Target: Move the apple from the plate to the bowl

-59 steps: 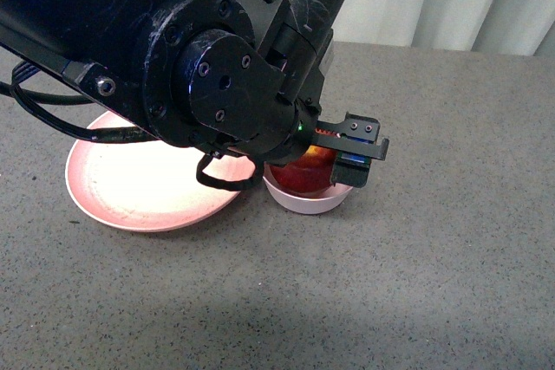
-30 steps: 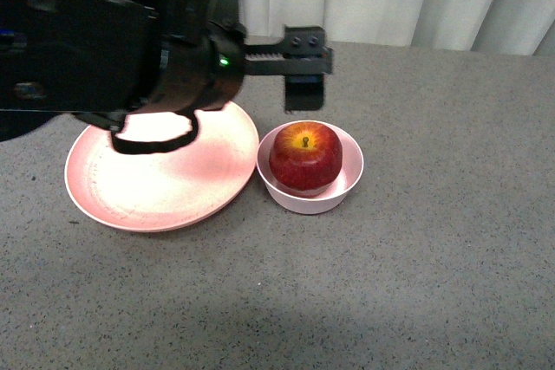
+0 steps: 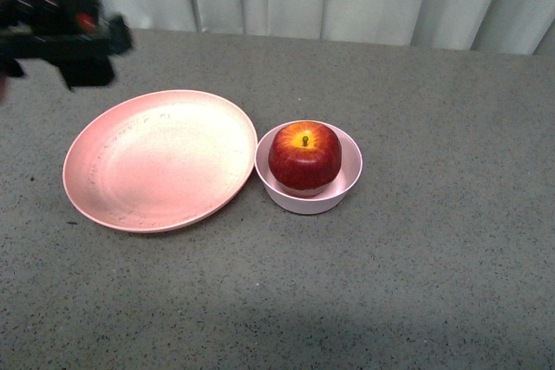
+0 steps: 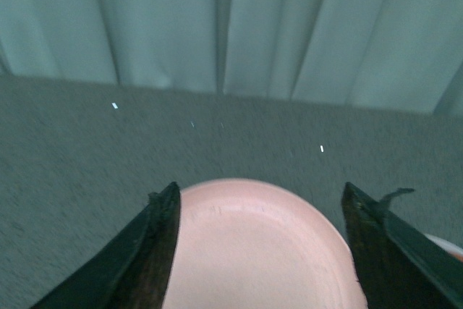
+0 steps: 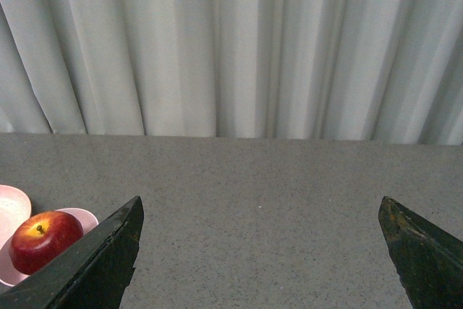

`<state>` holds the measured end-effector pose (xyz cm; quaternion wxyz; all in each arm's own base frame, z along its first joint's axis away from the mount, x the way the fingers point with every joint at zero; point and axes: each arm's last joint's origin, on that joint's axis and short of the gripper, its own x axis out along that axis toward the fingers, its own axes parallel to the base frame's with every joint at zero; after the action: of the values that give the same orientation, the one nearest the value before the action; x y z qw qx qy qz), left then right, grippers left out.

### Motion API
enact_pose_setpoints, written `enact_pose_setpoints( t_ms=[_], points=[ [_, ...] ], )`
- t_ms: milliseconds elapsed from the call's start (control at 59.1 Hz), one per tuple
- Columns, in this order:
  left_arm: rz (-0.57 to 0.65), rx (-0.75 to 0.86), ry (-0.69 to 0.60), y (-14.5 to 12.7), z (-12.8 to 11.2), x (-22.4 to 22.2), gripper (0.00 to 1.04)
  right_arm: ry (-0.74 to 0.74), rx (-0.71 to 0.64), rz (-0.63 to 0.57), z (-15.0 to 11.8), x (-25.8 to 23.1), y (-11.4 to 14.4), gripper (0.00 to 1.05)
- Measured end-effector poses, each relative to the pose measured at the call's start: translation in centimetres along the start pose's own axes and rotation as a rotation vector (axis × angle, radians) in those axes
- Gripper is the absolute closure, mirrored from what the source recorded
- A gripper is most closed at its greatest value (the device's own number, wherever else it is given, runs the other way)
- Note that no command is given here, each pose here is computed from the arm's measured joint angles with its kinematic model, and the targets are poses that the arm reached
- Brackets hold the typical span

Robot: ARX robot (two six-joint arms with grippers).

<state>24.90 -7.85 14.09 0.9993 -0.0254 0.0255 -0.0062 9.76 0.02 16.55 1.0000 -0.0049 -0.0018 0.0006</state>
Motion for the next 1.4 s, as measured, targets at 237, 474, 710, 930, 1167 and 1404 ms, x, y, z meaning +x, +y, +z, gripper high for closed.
enact_pose_setpoints(
  t_ms=[237,474,710,930,1167,1404],
  points=[
    [0.006,0.038,-0.019,3.2,1.2,-3.6,0.83,0.000,0.000,0.003,0.0,0.0,0.0,0.09],
    [0.005,0.044,-0.036,5.2,2.0,-7.0,1.01,0.000,0.000,0.002,0.0,0.0,0.0,0.09],
    [0.011,0.044,-0.037,6.3,2.0,-9.2,1.01,0.000,0.000,0.003,0.0,0.0,0.0,0.09],
    [0.015,0.043,-0.043,7.6,2.2,-10.5,1.01,0.000,0.000,0.002,0.0,0.0,0.0,0.09],
    [0.012,0.044,-0.062,7.5,2.7,-11.7,1.01,0.000,0.000,0.002,0.0,0.0,0.0,0.09],
    [0.012,0.044,-0.070,7.5,2.9,-12.5,1.01,0.000,0.000,0.003,0.0,0.0,0.0,0.09]
  ],
)
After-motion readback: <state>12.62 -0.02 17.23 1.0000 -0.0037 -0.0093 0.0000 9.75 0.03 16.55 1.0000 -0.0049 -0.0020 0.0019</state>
